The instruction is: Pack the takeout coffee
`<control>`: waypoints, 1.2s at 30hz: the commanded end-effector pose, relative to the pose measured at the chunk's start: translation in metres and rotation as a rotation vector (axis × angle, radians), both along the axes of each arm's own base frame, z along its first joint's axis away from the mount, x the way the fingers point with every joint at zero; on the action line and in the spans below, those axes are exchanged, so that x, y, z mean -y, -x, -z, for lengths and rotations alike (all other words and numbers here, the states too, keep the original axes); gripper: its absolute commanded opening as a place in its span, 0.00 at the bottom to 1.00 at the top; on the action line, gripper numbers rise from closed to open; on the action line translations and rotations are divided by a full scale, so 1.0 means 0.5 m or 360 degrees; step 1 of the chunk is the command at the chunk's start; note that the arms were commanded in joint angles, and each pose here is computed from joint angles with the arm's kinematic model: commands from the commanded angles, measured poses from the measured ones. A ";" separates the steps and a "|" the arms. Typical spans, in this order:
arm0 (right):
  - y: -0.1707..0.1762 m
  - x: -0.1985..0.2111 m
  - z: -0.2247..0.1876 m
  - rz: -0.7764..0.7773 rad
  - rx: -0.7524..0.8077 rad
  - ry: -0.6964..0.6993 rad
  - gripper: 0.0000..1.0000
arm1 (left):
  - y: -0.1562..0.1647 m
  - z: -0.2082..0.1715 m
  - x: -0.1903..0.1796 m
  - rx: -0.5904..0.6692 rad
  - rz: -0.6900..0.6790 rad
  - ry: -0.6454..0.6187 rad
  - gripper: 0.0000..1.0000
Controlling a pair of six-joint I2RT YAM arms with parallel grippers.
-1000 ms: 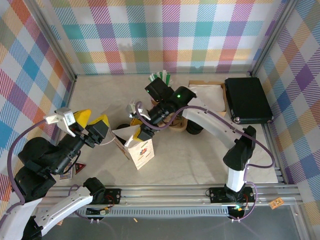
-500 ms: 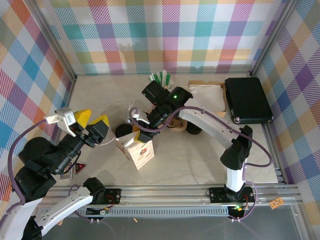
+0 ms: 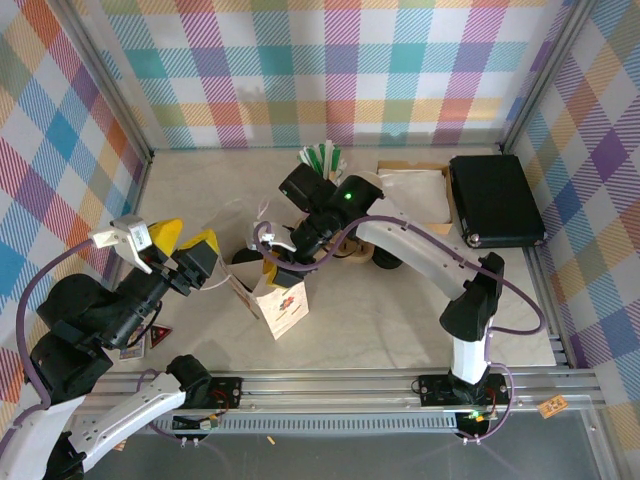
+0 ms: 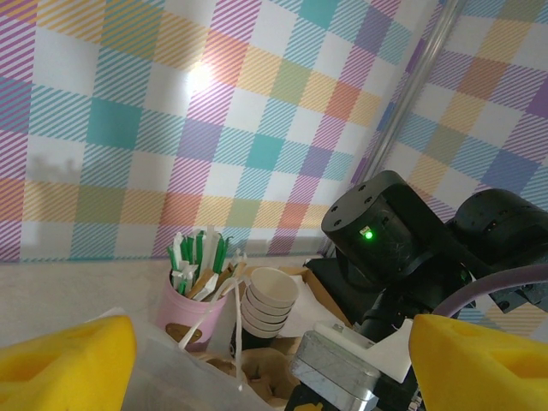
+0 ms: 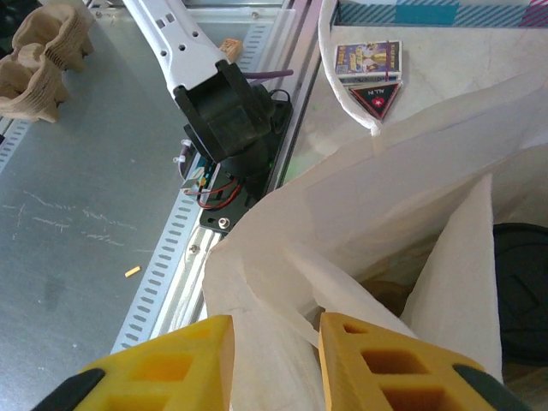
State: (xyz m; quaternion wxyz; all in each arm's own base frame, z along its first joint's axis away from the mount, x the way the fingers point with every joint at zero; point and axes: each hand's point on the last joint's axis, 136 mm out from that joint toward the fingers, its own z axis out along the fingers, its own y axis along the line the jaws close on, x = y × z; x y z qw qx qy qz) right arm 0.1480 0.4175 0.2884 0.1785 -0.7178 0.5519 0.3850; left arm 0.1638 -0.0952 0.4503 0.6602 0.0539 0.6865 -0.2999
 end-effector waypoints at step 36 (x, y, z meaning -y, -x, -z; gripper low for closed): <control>-0.530 0.527 -0.159 0.2535 -0.0009 -0.0203 0.54 | -0.251 -0.023 0.345 -0.0080 0.0439 -0.0373 0.78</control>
